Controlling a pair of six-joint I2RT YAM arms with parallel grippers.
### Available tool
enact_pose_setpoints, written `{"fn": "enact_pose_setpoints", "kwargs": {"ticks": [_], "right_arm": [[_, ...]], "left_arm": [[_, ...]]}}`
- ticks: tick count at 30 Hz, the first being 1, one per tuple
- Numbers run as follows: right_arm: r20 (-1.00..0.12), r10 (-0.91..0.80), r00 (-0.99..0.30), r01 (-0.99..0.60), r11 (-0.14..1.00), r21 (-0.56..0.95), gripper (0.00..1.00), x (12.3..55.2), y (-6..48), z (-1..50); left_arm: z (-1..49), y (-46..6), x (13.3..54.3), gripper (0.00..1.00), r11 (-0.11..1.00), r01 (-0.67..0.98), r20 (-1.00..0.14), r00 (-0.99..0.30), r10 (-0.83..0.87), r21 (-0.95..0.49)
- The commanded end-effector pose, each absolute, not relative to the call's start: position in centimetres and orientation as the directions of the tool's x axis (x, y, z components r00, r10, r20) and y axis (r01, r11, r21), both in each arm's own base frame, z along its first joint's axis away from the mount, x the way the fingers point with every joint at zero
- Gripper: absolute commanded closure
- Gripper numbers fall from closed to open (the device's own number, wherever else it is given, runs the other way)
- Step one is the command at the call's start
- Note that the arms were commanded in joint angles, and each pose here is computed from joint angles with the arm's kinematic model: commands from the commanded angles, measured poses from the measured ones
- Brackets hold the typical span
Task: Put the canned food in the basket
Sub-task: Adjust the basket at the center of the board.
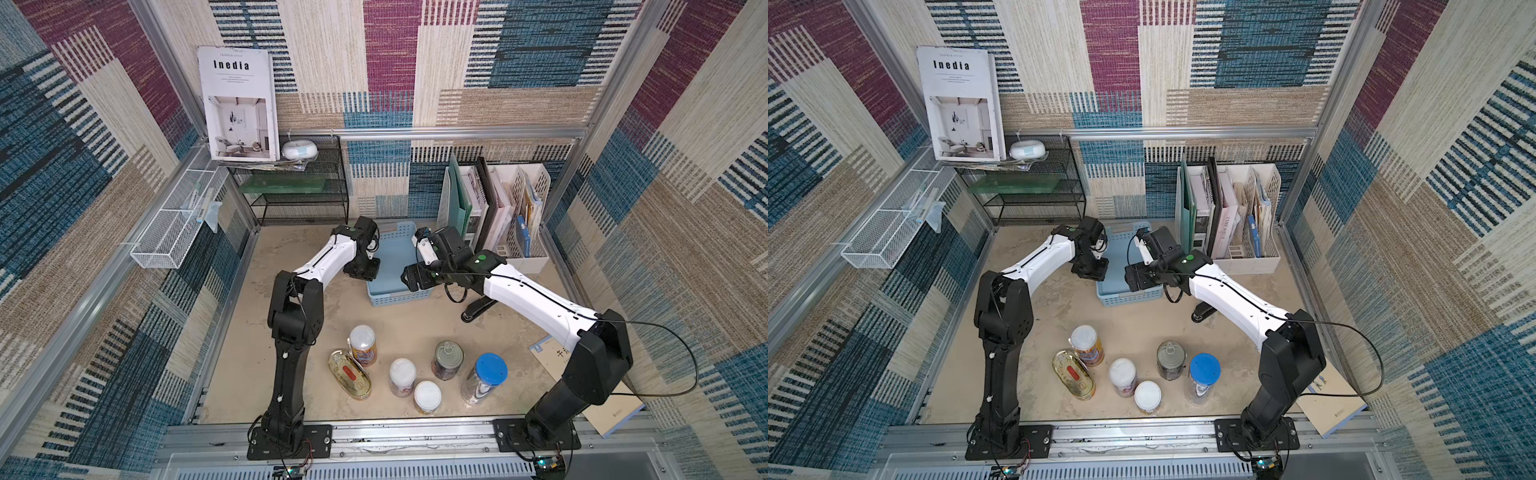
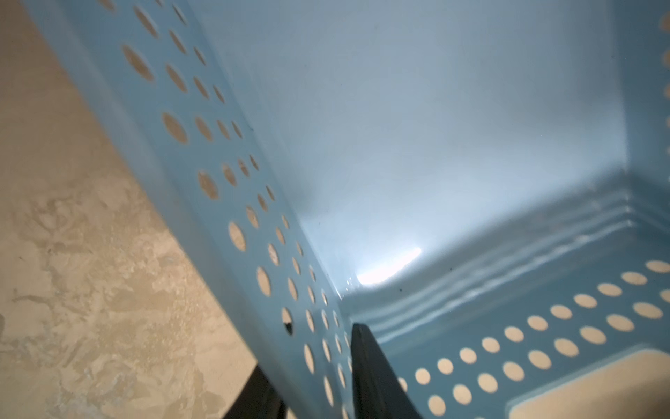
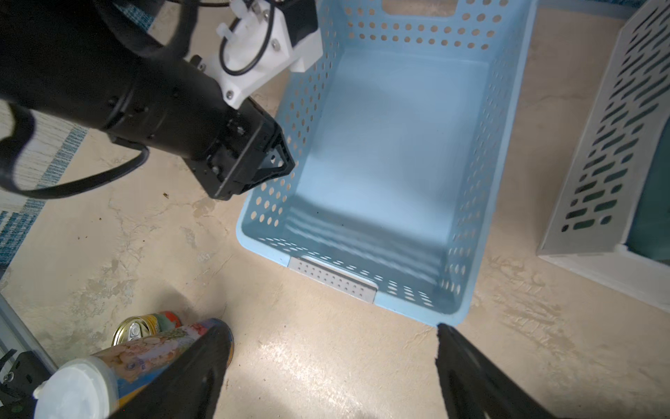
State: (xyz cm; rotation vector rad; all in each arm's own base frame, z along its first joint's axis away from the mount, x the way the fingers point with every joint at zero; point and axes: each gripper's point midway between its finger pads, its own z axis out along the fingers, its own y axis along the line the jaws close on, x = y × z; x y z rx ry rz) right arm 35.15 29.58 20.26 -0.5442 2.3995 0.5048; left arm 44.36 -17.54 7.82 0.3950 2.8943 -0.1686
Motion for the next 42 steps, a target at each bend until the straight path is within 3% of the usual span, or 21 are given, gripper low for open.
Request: {"fn": "enact_pose_setpoints", "kwargs": {"ticks": [1,12,18,28,30,38,42], "right_arm": [[-0.623,-0.242,-0.744,-0.454,0.867,0.207,0.07,35.2,29.1,19.4],[-0.522,-0.307,-0.796,-0.413,0.906,0.096,0.06,35.5,27.7,14.8],[-0.526,-0.375,-0.763,-0.437,0.899,-0.007,0.06,37.8,27.8,14.6],[-0.426,-0.433,-0.794,-0.485,0.874,0.015,0.09,37.5,29.1,11.0],[-0.398,-0.441,-0.804,-0.493,0.87,0.033,0.14,36.9,29.1,10.0],[-0.346,-0.422,-0.838,-0.496,0.853,0.16,0.28,33.3,30.2,8.5],[-0.341,-0.421,-0.84,-0.509,0.831,0.227,0.29,31.0,31.7,8.6]], "left_arm": [[8.0,-16.1,43.2,0.68,0.96,0.278,-0.213,-0.941,0.263,-0.041],[9.2,-16.2,38.5,0.71,0.967,0.157,-0.245,-0.964,0.106,-0.201],[8.4,-14.0,37.3,0.73,0.977,0.187,-0.238,-0.958,0.159,-0.101],[9.3,-10.2,41.1,0.74,0.976,0.207,-0.239,-0.947,0.217,0.067],[10.1,-10.0,41.9,0.74,0.972,0.22,-0.255,-0.938,0.235,0.086],[10.0,-11.9,45.5,0.73,0.97,0.241,-0.287,-0.927,0.24,0.03],[10.4,-14.0,47.0,0.71,0.959,0.282,-0.315,-0.911,0.265,-0.007]]}}
